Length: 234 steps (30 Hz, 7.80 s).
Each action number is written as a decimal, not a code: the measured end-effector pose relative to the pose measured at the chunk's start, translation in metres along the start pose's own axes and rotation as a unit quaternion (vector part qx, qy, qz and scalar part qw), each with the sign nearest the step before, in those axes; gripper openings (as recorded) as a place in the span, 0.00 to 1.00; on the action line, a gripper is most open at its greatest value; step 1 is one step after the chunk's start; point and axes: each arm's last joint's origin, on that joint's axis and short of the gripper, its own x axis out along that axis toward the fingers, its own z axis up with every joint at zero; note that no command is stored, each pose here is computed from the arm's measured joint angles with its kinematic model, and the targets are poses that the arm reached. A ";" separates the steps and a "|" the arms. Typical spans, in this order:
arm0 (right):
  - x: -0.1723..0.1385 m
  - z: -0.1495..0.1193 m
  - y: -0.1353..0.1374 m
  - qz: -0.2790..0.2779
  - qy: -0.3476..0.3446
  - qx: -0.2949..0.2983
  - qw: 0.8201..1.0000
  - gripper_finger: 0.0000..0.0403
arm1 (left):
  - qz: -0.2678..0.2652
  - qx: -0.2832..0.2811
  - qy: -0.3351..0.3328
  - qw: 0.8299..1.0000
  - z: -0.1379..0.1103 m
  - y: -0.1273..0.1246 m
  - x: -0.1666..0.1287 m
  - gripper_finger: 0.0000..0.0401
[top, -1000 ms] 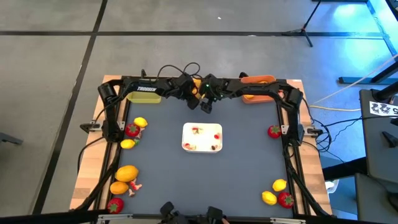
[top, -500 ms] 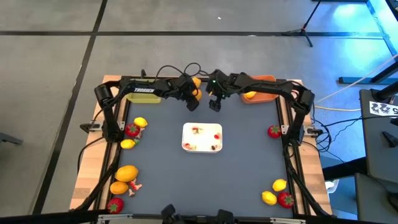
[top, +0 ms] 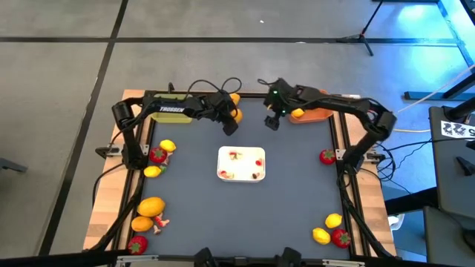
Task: Sort produce into baskets
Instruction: Put the yellow lemon into the orange bin
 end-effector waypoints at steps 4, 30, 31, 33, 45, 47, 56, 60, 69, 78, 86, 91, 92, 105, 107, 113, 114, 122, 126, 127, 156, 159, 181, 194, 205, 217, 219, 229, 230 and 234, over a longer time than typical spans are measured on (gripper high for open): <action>-0.010 -0.020 -0.004 -0.002 -0.041 0.008 0.999 0.86 | -0.006 0.013 -0.012 1.000 0.003 -0.005 -0.008 0.36; -0.004 0.000 0.035 0.108 -0.218 -0.097 0.965 0.86 | -0.066 0.148 -0.087 0.983 0.017 -0.048 -0.052 0.38; -0.004 0.001 0.036 0.109 -0.222 -0.098 0.964 0.86 | -0.068 0.149 -0.091 0.982 0.017 -0.050 -0.052 0.38; -0.004 0.002 0.039 0.111 -0.224 -0.103 0.963 0.86 | -0.072 0.153 -0.096 0.981 0.017 -0.054 -0.053 0.38; -0.002 0.005 0.064 0.126 -0.236 -0.144 0.953 0.79 | -0.085 0.200 -0.128 0.968 0.020 -0.070 -0.058 0.38; -0.002 0.005 0.064 0.129 -0.235 -0.145 0.952 0.72 | -0.085 0.209 -0.129 0.966 0.020 -0.072 -0.058 0.38; -0.002 0.004 0.063 0.126 -0.229 -0.153 0.953 0.41 | -0.082 0.218 -0.132 0.963 0.020 -0.072 -0.058 0.38; -0.002 0.004 0.063 0.122 -0.229 -0.153 0.954 0.43 | -0.081 0.215 -0.135 0.964 0.021 -0.072 -0.058 0.39; -0.008 0.002 0.061 0.070 -0.220 -0.141 0.963 0.45 | -0.064 0.180 -0.141 0.971 0.023 -0.071 -0.059 0.63; -0.053 -0.017 0.045 -0.087 -0.152 -0.098 0.980 0.47 | -0.045 0.190 -0.093 0.976 0.014 -0.068 -0.057 0.71; -0.090 -0.049 0.014 -0.201 -0.059 -0.003 0.978 0.48 | -0.041 0.189 -0.082 0.978 0.011 -0.067 -0.055 0.70; -0.098 -0.068 -0.011 -0.248 0.006 0.080 0.965 0.48 | -0.041 0.189 -0.083 0.978 0.012 -0.067 -0.055 0.70; -0.099 -0.073 -0.016 -0.252 0.021 0.097 0.963 0.48 | -0.041 0.189 -0.083 0.978 0.012 -0.067 -0.055 0.70; -0.078 -0.123 -0.055 -0.268 0.062 0.223 0.935 0.48 | -0.041 0.194 -0.082 0.977 0.011 -0.067 -0.055 0.70; -0.074 -0.127 -0.056 -0.279 0.062 0.221 0.933 0.48 | -0.041 0.194 -0.082 0.977 0.011 -0.067 -0.055 0.70; -0.071 -0.127 -0.058 -0.294 0.062 0.222 0.928 0.48 | -0.041 0.194 -0.083 0.977 0.012 -0.067 -0.055 0.70; -0.070 -0.127 -0.058 -0.296 0.064 0.220 0.927 0.48 | -0.041 0.194 -0.083 0.977 0.012 -0.067 -0.055 0.70; -0.057 -0.127 -0.057 -0.322 0.107 0.198 0.919 0.53 | -0.041 0.193 -0.082 0.977 0.011 -0.067 -0.055 0.70; -0.052 -0.128 -0.059 -0.331 0.119 0.201 0.914 0.64 | -0.041 0.193 -0.081 0.977 0.011 -0.067 -0.055 0.70; -0.052 -0.128 -0.059 -0.328 0.118 0.205 0.914 0.67 | -0.041 0.193 -0.081 0.977 0.011 -0.067 -0.055 0.70; -0.046 -0.063 0.004 -0.169 -0.062 0.090 0.979 0.71 | 0.095 0.071 -0.072 0.990 0.028 0.022 -0.053 0.70; -0.046 -0.062 0.007 -0.166 -0.061 0.078 0.981 0.71 | 0.101 0.069 -0.070 0.990 0.028 0.028 -0.053 0.70; -0.045 -0.063 0.007 -0.168 -0.058 0.077 0.981 0.71 | 0.106 0.042 -0.070 0.991 0.028 0.032 -0.044 0.94; -0.045 -0.062 0.007 -0.170 -0.062 0.064 0.981 0.71 | 0.060 -0.014 -0.133 0.989 0.045 0.076 -0.048 0.94; -0.045 -0.060 0.007 -0.170 -0.069 0.064 0.981 0.71 | -0.043 -0.060 -0.107 0.992 0.046 0.116 -0.019 0.94; -0.045 -0.060 0.007 -0.170 -0.068 0.064 0.981 0.71 | -0.068 -0.029 -0.039 0.996 0.022 0.116 0.026 0.94; -0.045 -0.060 0.007 -0.170 -0.068 0.064 0.981 0.71 | -0.065 -0.025 -0.029 0.997 0.019 0.114 0.031 0.94; -0.045 -0.060 0.007 -0.168 -0.068 0.064 0.981 0.71 | -0.054 -0.011 0.008 0.998 0.008 0.108 0.045 0.91; -0.045 -0.060 0.007 -0.166 -0.068 0.064 0.982 0.71 | -0.054 -0.009 0.009 0.998 0.008 0.107 0.045 0.89; -0.045 -0.060 0.008 -0.158 -0.069 0.063 0.983 0.71 | -0.052 -0.004 0.008 0.999 0.009 0.107 0.043 0.76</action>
